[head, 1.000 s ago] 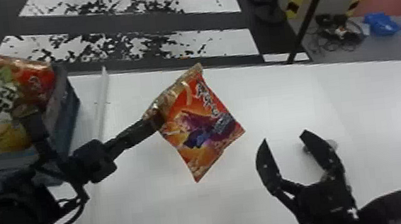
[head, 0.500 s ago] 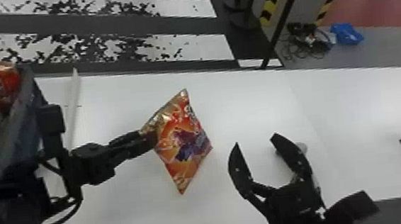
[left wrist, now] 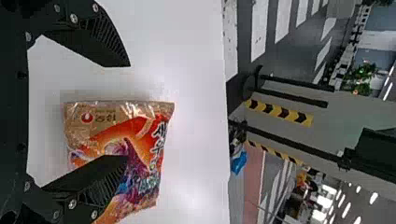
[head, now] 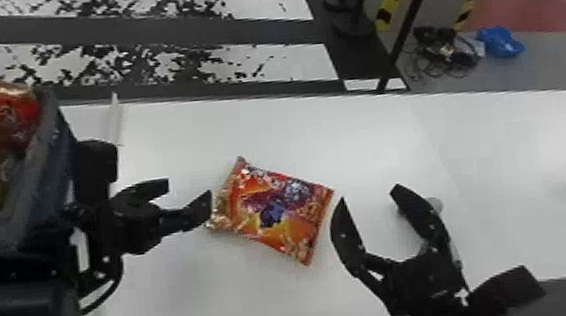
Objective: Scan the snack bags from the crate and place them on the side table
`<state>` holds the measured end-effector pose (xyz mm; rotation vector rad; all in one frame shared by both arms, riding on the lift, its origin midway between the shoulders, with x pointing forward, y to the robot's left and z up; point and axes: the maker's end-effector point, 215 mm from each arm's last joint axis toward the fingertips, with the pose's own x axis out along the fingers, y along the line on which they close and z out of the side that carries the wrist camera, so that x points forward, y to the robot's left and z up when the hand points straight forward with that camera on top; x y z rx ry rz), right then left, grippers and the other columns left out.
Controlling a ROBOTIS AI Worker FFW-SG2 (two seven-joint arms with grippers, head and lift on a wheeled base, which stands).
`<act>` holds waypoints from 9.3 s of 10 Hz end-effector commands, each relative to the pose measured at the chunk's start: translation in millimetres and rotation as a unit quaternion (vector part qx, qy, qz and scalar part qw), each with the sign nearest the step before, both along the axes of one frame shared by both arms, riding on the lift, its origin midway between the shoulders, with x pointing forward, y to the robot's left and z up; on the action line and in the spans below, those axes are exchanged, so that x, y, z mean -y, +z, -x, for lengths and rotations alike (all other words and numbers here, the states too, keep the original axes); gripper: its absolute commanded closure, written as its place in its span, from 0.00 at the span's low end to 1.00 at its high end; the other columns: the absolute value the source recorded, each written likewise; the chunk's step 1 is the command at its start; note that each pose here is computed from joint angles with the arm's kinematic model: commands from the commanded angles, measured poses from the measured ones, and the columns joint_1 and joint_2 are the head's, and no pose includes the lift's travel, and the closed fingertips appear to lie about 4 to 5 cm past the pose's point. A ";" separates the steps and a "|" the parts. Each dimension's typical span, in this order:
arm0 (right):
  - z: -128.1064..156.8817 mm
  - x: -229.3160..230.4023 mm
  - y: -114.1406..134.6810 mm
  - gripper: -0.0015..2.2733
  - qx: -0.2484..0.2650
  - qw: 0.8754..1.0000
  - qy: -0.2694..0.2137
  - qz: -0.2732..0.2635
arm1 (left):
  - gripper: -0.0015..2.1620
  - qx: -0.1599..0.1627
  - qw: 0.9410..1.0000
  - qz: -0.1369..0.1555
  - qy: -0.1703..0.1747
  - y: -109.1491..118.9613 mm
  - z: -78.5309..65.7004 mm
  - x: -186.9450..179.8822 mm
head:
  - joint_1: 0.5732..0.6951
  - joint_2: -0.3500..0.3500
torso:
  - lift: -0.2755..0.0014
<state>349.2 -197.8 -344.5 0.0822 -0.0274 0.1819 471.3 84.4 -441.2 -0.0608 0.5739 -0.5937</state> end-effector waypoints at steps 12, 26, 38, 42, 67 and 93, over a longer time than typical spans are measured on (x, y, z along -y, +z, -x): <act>-48.6 -9.4 -100.9 0.04 -0.249 0.965 0.063 -0.059 | 0.04 0.318 0.936 -0.023 0.149 161.1 48.7 -162.1 | 1.00 0.59 | 0.66; -107.1 6.4 -166.0 0.04 -0.403 0.883 0.084 -0.226 | 0.04 0.277 0.952 -0.002 0.128 132.9 61.3 -149.1 | 1.00 0.54 | 0.66; -106.4 -5.3 -161.0 0.96 -0.394 0.876 0.123 -0.251 | 0.04 0.268 0.955 -0.003 0.131 124.5 60.9 -153.8 | 1.00 0.59 | 0.66; -91.1 -14.5 -145.6 0.79 -0.389 0.887 0.135 -0.208 | 0.04 0.267 0.955 0.000 0.132 124.8 60.0 -153.8 | 1.00 0.59 | 0.66; -61.6 -66.0 -177.8 0.97 -0.479 0.844 0.181 -0.157 | 0.04 0.256 0.957 0.013 0.133 118.4 63.5 -159.9 | 1.00 0.73 | 0.66; -32.8 10.8 -121.7 0.03 -0.070 0.680 -0.014 0.729 | 0.04 0.246 0.959 0.022 0.137 115.3 53.8 -156.8 | 1.00 0.57 | 0.66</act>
